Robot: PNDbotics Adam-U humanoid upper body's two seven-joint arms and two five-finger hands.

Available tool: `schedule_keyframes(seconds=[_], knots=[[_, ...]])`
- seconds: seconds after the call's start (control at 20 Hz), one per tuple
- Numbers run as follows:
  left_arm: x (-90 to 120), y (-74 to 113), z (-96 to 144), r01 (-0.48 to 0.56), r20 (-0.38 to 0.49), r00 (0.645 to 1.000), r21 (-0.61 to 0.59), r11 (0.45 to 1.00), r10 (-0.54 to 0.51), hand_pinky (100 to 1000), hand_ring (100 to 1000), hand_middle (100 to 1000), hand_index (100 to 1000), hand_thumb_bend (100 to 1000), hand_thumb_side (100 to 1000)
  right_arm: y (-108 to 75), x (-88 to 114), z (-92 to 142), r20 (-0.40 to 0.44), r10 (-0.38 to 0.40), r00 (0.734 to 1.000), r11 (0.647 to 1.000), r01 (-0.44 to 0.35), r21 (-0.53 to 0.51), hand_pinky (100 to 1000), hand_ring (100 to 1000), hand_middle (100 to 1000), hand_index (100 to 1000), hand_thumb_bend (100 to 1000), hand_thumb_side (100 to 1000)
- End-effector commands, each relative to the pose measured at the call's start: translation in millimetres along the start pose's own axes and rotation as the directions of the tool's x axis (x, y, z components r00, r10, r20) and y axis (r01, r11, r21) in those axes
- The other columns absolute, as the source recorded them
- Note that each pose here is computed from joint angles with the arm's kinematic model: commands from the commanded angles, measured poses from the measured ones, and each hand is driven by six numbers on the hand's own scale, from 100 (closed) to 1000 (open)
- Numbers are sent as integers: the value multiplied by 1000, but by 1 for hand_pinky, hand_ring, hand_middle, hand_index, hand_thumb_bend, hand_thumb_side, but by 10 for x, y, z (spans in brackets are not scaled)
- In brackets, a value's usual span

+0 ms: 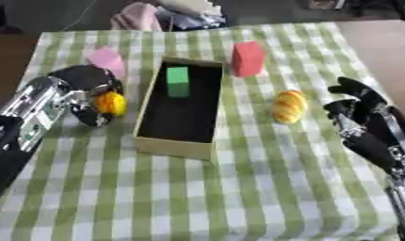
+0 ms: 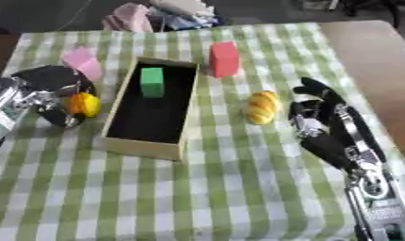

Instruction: Pick up objects on the table and place them in the box.

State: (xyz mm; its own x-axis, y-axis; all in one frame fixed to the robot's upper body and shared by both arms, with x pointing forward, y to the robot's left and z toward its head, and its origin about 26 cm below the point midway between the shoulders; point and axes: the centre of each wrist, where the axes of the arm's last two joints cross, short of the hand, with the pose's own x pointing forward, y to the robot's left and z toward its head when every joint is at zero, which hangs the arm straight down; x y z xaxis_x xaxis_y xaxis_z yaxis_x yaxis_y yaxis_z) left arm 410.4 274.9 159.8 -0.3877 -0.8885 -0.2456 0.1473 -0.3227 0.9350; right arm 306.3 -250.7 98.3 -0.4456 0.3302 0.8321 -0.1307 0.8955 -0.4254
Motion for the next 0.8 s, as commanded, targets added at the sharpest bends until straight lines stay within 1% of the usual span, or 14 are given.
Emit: schedule_keyframes(seconds=[0.05, 0.15, 0.25, 0.35, 0.45, 0.6, 0.8], knots=[[-65, 133, 46, 42, -25, 999, 106, 993, -40, 589, 520, 455, 603, 154, 100, -33, 36, -21, 15, 4, 1000, 1000, -4, -2, 669, 694, 794, 920, 100, 428], [-62, 169, 67, 50, -30, 998, 157, 986, -46, 573, 500, 426, 570, 133, 100, -31, 35, -20, 15, 3, 1000, 1000, -3, -2, 669, 694, 793, 920, 100, 427], [-58, 239, 103, 48, -29, 999, 206, 977, -43, 571, 496, 418, 563, 128, 100, -35, 34, -18, 14, 4, 1000, 1000, -4, -3, 669, 694, 793, 920, 100, 427], [-41, 361, 155, 43, -18, 999, 247, 968, -40, 575, 500, 424, 570, 128, 100, -38, 34, -18, 14, 5, 1000, 1000, -5, -4, 669, 694, 793, 920, 100, 427], [6, 518, 219, 29, 12, 999, 293, 956, -34, 576, 501, 422, 571, 117, 100, -34, 32, -18, 13, 4, 1000, 1000, -4, -2, 669, 694, 793, 921, 100, 429], [137, 715, 316, -34, 111, 994, 335, 941, -3, 584, 508, 427, 575, 106, 100, -23, 30, -20, 13, 1, 1000, 1000, -1, 2, 670, 695, 794, 921, 100, 429], [334, 805, 403, -80, 244, 970, 275, 958, 11, 617, 545, 461, 606, 115, 100, -52, 32, -17, 12, 9, 1000, 1000, -9, -15, 670, 695, 794, 922, 100, 430]])
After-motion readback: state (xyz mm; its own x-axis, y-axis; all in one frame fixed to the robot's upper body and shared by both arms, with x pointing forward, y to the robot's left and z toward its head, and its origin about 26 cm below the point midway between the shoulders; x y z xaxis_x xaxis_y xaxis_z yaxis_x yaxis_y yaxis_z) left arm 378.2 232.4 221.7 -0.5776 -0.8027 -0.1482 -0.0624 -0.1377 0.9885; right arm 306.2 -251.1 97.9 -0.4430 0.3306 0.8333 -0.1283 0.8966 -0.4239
